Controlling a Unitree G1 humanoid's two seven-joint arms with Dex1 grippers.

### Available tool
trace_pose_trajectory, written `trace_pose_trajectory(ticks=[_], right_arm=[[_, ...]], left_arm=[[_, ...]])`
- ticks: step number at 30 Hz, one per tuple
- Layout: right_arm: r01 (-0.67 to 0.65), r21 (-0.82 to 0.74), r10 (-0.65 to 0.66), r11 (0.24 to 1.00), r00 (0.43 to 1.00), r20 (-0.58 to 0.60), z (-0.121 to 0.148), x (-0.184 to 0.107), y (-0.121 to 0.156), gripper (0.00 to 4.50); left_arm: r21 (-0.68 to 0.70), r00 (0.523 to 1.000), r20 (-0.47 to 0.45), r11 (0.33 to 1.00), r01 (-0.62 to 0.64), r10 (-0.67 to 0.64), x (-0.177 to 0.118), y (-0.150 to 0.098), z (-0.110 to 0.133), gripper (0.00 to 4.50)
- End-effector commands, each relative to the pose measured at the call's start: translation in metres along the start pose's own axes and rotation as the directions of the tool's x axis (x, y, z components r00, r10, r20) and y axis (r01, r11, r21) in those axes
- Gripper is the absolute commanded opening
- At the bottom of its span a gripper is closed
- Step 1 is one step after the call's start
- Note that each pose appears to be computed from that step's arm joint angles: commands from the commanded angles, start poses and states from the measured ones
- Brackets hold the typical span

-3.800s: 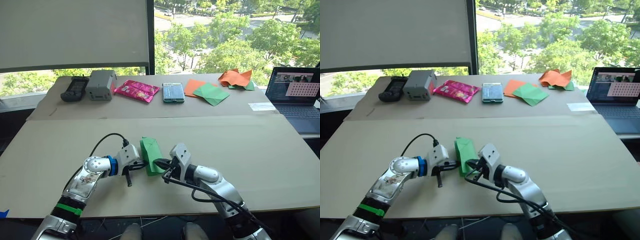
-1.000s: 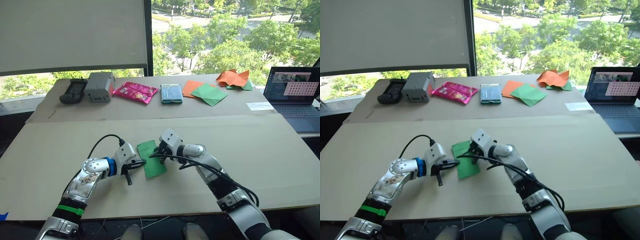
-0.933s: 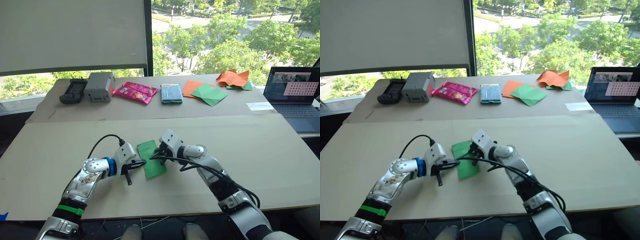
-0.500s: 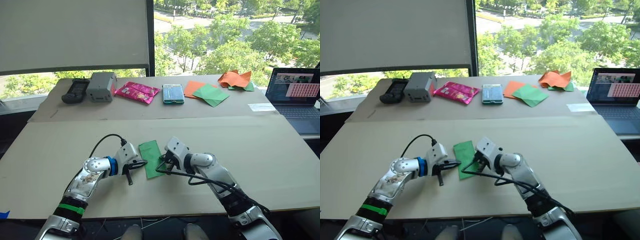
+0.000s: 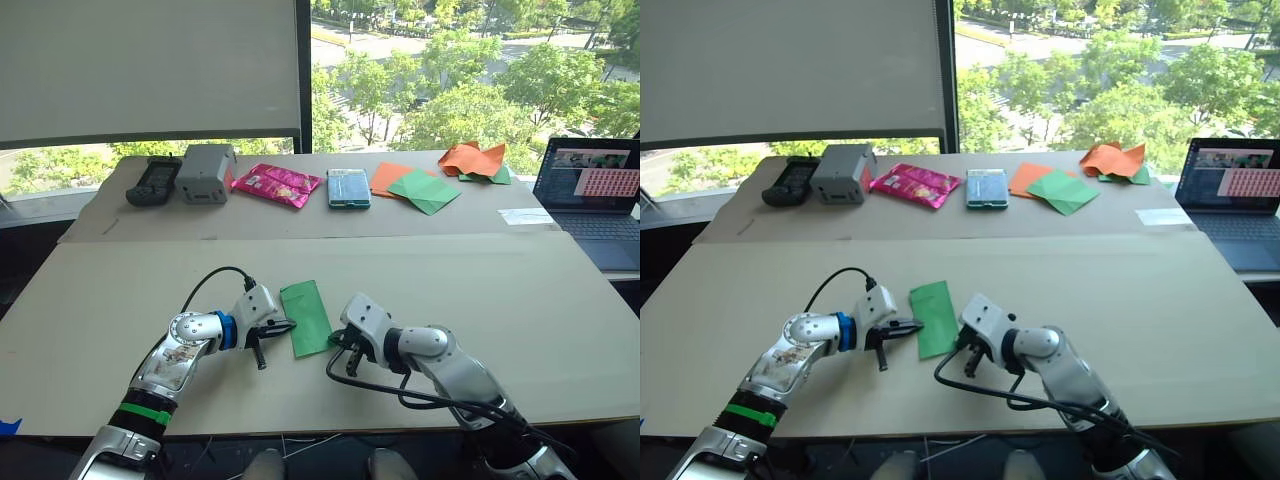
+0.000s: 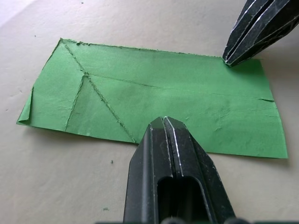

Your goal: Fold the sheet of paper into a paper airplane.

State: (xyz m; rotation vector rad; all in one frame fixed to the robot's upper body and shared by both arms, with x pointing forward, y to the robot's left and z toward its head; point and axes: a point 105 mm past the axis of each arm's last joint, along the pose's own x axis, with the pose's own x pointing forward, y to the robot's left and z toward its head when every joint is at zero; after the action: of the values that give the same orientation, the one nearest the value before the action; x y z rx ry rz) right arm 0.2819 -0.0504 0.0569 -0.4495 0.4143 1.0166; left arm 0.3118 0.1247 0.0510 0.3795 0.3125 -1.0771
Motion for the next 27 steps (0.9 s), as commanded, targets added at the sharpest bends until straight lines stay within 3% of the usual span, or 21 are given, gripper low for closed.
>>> trace_pose_trajectory(ticks=[1, 16, 19, 23, 27], right_arm=[[-0.075, 0.041, 0.079, 0.996, 0.992, -0.099, -0.024, 0.004, 0.017, 0.05], [-0.125, 0.033, 0.128, 0.992, 0.985, -0.113, -0.021, -0.007, 0.023, 0.05], [-0.082, 0.036, 0.085, 0.996, 0.992, -0.092, -0.016, -0.007, 0.015, 0.05], [0.008, 0.044, -0.015, 0.999, 0.987, 0.157, 0.029, -0.023, -0.008, 0.05], [0.031, 0.114, -0.069, 0.993, 0.937, 0.342, 0.055, -0.051, -0.018, 0.05]], left_arm=[[-0.034, 0.997, -0.078, 0.999, 0.017, -0.02, 0.0, -0.005, -0.021, 0.0], [-0.028, 0.996, -0.082, 0.999, 0.023, -0.026, -0.002, -0.005, -0.022, 0.0], [-0.023, 0.997, -0.072, 0.999, 0.025, -0.027, -0.002, -0.005, -0.02, 0.0], [-0.015, 1.0, 0.003, 1.0, 0.0, 0.0, -0.012, 0.002, 0.001, 0.0], [-0.068, 0.99, 0.134, 0.997, -0.027, 0.036, -0.037, 0.008, 0.036, 0.0]])
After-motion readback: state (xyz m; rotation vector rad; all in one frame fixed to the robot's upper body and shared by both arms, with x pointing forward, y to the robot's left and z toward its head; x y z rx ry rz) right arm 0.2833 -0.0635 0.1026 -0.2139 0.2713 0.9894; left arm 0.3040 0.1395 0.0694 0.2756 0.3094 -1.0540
